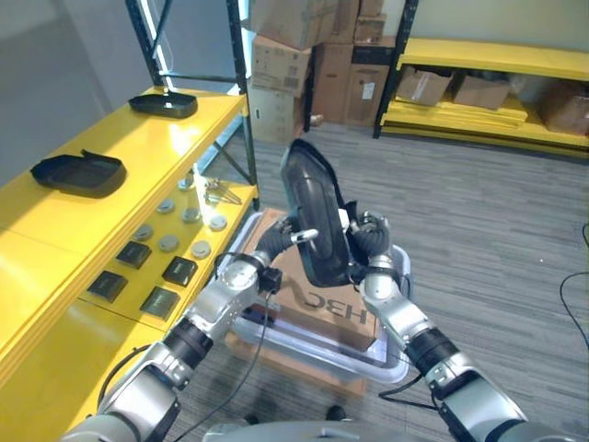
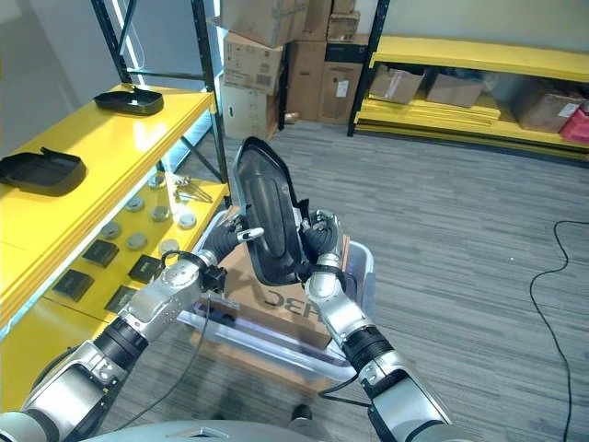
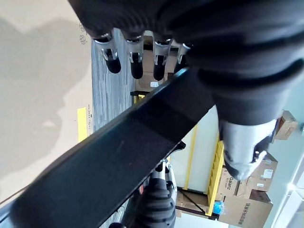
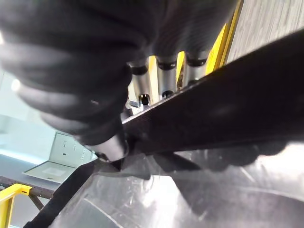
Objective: Move parts from the plastic box to the shelf.
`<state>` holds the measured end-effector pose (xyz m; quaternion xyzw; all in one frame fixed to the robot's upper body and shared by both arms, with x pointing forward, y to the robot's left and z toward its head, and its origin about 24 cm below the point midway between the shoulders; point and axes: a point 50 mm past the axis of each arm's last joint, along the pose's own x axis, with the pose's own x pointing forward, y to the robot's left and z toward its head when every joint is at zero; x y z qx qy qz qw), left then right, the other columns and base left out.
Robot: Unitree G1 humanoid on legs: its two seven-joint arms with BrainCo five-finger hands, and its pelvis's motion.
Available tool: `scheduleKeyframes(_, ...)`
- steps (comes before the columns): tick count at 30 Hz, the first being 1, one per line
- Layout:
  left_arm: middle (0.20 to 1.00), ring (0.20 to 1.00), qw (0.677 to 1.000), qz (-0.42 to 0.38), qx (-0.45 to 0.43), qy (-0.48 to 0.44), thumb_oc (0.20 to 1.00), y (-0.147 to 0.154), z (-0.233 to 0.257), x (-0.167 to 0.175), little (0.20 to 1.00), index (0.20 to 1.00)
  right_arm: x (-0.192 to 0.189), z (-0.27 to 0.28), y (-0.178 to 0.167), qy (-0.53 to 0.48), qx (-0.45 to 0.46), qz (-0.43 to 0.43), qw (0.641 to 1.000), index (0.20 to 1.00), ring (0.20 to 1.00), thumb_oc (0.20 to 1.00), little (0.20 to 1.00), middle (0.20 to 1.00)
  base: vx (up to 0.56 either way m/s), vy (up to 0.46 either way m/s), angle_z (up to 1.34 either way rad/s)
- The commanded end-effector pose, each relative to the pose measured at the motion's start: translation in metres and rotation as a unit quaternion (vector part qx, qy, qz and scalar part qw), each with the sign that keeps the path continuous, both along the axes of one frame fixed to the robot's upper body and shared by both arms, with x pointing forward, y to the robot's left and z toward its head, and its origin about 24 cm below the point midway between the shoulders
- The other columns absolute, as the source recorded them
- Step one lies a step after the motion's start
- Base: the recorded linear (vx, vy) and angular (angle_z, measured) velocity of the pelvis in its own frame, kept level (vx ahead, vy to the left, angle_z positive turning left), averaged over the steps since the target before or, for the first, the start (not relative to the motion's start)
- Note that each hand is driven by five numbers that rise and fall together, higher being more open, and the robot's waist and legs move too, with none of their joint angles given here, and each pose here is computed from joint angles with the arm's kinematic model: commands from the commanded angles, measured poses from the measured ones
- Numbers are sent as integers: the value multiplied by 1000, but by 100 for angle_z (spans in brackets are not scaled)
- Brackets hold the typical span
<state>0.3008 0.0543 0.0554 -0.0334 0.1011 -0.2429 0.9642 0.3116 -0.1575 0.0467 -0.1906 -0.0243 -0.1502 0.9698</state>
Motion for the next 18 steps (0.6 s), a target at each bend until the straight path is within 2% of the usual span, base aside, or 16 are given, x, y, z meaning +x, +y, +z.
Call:
scheduleKeyframes(1, 1000, 1000, 998, -46, 0, -40, 1000, -24, 7, 1, 1000, 1000, 17, 40, 20, -92, 18, 40, 995, 200, 200, 200, 200, 200, 0, 0, 0)
scheduleKeyframes(18, 1000, 1000, 997, -55, 35, -41, 1000, -38, -1, -6, 1000, 1000, 16, 44, 47, -89, 35, 67, 993, 200, 200, 200, 200, 200, 0, 0, 0)
